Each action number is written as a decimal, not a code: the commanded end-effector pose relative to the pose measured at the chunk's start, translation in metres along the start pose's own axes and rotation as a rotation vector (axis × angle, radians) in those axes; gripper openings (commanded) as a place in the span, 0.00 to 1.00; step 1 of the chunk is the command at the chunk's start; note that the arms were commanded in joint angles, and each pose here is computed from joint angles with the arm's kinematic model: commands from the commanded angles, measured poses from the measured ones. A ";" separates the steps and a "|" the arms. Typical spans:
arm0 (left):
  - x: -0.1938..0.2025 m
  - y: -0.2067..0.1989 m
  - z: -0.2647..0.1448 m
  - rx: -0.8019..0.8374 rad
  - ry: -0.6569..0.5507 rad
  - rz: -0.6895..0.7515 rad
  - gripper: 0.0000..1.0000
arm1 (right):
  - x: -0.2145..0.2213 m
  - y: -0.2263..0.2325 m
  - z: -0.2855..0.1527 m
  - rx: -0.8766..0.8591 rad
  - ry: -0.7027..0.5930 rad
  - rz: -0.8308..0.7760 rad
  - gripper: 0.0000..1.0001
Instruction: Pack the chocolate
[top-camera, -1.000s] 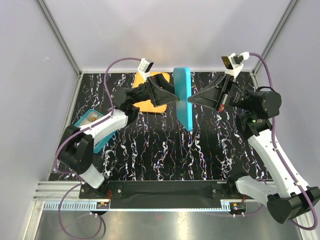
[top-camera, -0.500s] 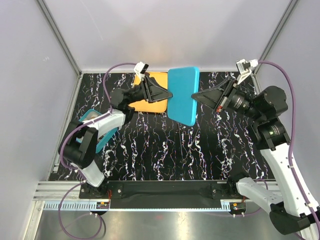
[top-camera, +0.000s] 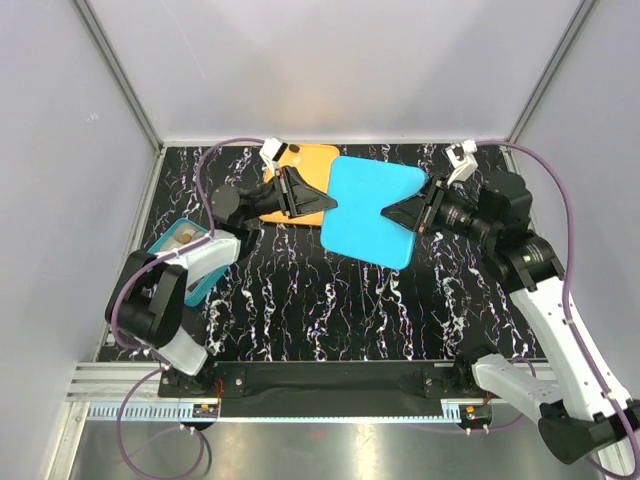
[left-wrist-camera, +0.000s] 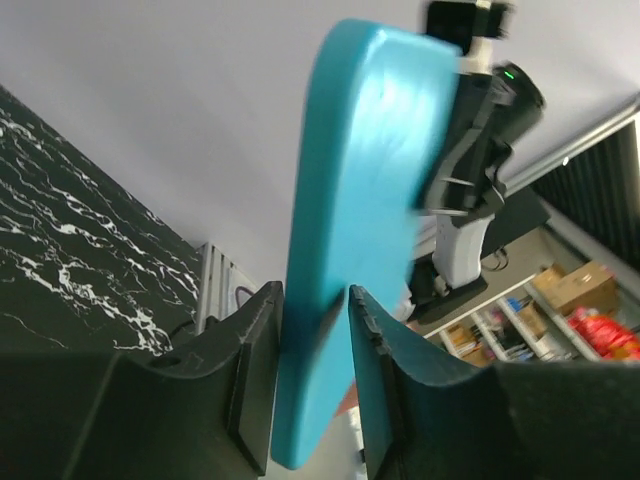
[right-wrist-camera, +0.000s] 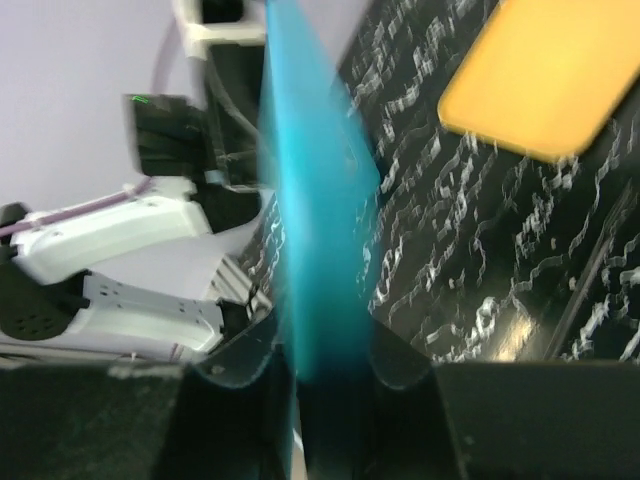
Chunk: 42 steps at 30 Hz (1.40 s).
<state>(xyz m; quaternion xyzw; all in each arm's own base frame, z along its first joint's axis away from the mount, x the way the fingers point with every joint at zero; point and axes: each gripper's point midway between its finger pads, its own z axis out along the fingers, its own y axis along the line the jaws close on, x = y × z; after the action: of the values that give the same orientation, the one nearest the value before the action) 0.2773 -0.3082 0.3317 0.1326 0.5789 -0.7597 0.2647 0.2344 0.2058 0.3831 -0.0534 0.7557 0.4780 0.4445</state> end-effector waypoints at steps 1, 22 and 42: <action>0.004 -0.044 -0.002 0.082 0.017 0.241 0.22 | 0.029 -0.033 0.011 0.084 0.091 0.035 0.27; -0.074 0.021 -0.195 -1.303 -0.370 0.334 0.95 | 0.028 -0.016 0.037 -0.121 0.052 0.154 0.00; 0.032 0.028 -0.439 -2.049 -1.057 -0.326 0.73 | 0.071 -0.029 0.019 -0.141 0.106 0.143 0.01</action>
<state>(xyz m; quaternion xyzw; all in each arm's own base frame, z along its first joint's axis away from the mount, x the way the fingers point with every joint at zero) 0.2386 0.0728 0.1599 -0.5000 0.7932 0.0178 0.3471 0.2242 0.2281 0.2958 -0.0277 0.7648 0.5445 0.3433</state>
